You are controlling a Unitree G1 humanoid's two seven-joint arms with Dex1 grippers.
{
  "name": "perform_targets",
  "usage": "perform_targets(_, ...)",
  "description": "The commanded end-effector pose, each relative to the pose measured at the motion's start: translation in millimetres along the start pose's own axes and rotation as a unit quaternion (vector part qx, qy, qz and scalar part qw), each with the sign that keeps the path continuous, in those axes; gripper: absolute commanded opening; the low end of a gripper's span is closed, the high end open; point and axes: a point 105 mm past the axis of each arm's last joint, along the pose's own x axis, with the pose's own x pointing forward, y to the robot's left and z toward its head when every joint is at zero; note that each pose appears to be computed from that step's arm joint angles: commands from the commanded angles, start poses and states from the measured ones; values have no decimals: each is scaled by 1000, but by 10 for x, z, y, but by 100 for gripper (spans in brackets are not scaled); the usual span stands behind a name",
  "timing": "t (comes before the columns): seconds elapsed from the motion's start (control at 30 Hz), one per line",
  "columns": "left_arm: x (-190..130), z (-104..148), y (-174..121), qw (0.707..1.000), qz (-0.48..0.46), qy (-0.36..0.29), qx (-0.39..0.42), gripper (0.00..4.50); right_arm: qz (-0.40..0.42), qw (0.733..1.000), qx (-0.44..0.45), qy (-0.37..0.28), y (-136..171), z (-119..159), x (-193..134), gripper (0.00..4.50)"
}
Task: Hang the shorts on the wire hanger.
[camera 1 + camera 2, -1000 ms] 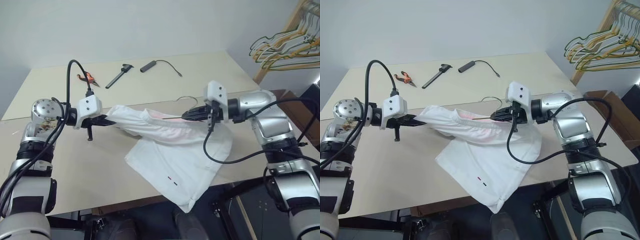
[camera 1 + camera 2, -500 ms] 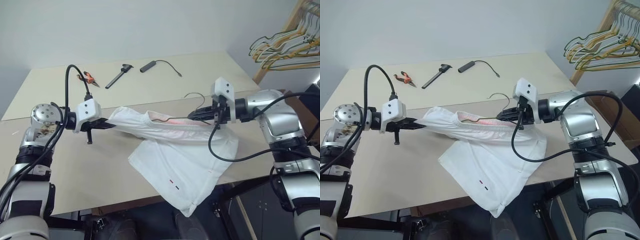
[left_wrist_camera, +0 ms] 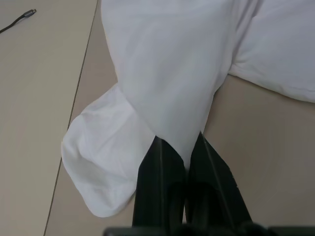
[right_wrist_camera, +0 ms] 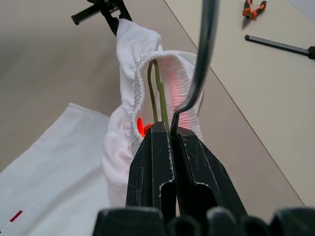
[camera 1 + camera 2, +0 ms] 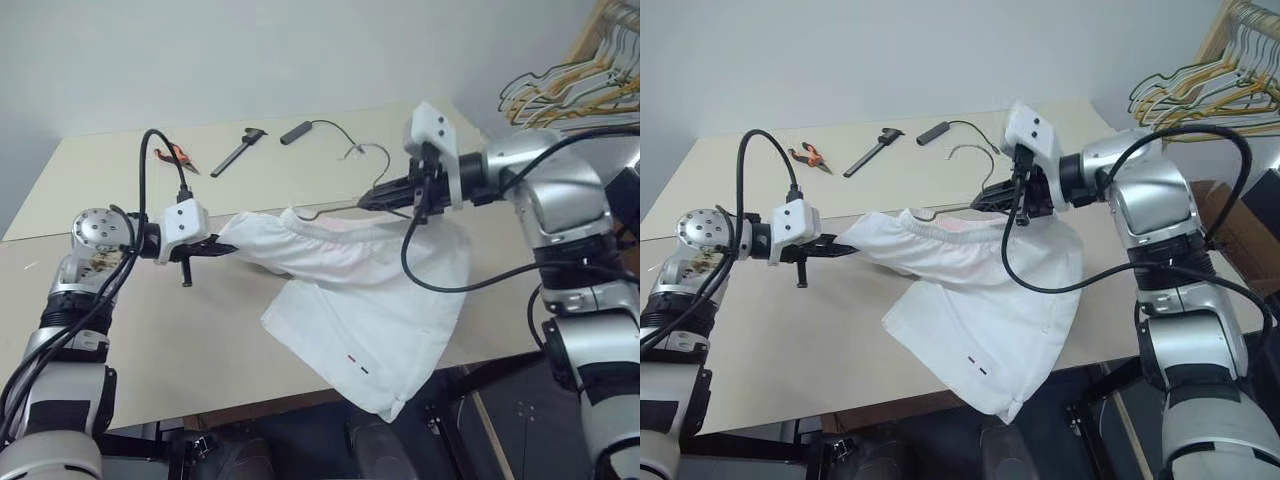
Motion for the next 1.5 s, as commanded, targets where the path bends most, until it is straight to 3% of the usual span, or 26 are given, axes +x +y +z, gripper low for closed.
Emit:
perform_targets(0.03,-39,81,115,999,23,2,27,8,22,1000,-18,-5,52,118,-70,0)
perform_targets(0.27,-280,30,40,1000,-2,10,17,8,-10,999,-26,-16,-107,257,-235,0)
perform_targets(0.43,-553,581,207,994,7,-105,-10,8,-27,999,-35,-5,-186,305,-249,0)
perform_targets(0.53,-702,870,131,986,-41,-161,-13,8,-28,999,-31,-7,-193,317,-221,0)
perform_targets(0.9,-453,601,93,996,-16,-84,17,8,22,999,-36,-17,-23,304,-311,0)
perform_targets(1.13,-437,551,173,997,7,-73,26,8,83,995,-45,27,217,73,-313,0)
perform_targets(1.5,-390,467,-83,997,-47,-61,28,8,21,1000,-11,-18,19,231,-246,0)
